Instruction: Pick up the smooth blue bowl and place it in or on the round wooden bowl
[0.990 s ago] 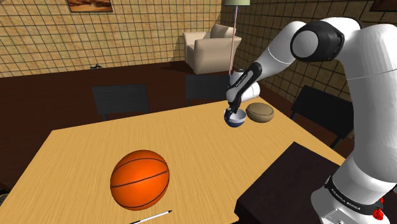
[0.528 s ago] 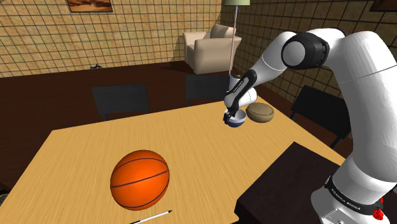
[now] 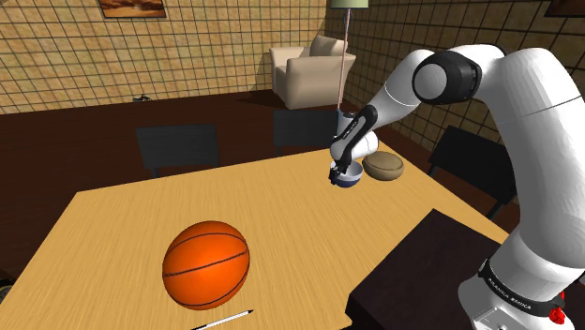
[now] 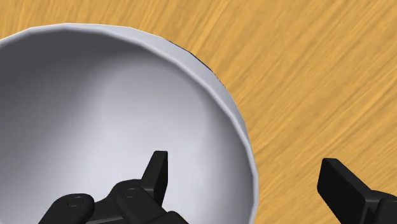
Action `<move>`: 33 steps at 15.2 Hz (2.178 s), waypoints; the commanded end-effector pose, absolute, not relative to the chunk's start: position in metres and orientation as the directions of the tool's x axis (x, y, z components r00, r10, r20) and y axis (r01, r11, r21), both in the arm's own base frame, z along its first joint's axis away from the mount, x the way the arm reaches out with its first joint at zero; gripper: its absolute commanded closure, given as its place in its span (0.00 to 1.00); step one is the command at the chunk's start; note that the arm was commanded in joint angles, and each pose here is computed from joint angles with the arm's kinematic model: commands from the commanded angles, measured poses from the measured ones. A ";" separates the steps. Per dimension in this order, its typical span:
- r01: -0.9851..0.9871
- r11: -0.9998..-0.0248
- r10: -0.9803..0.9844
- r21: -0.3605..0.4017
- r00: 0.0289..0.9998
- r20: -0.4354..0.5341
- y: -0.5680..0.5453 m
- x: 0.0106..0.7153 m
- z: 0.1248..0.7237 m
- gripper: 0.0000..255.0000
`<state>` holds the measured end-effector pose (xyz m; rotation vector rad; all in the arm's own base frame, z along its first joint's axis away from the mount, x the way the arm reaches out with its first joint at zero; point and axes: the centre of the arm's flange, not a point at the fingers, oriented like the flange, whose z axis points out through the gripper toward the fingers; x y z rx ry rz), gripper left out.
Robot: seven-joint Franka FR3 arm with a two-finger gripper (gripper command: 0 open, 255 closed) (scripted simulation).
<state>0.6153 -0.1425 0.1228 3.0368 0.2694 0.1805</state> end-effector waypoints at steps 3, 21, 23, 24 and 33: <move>0.170 -0.981 0.180 0.097 0.977 0.110 -0.143 0.615 0.123 1.00; 0.170 -0.981 0.180 0.097 0.977 0.110 -0.143 0.615 0.181 1.00; 0.170 -0.981 0.180 0.097 0.977 0.110 -0.143 0.615 0.191 1.00; 0.170 -0.981 0.180 0.097 0.977 0.110 -0.143 0.615 0.197 1.00; 0.170 -0.981 0.180 0.097 0.977 0.110 -0.143 0.615 0.244 1.00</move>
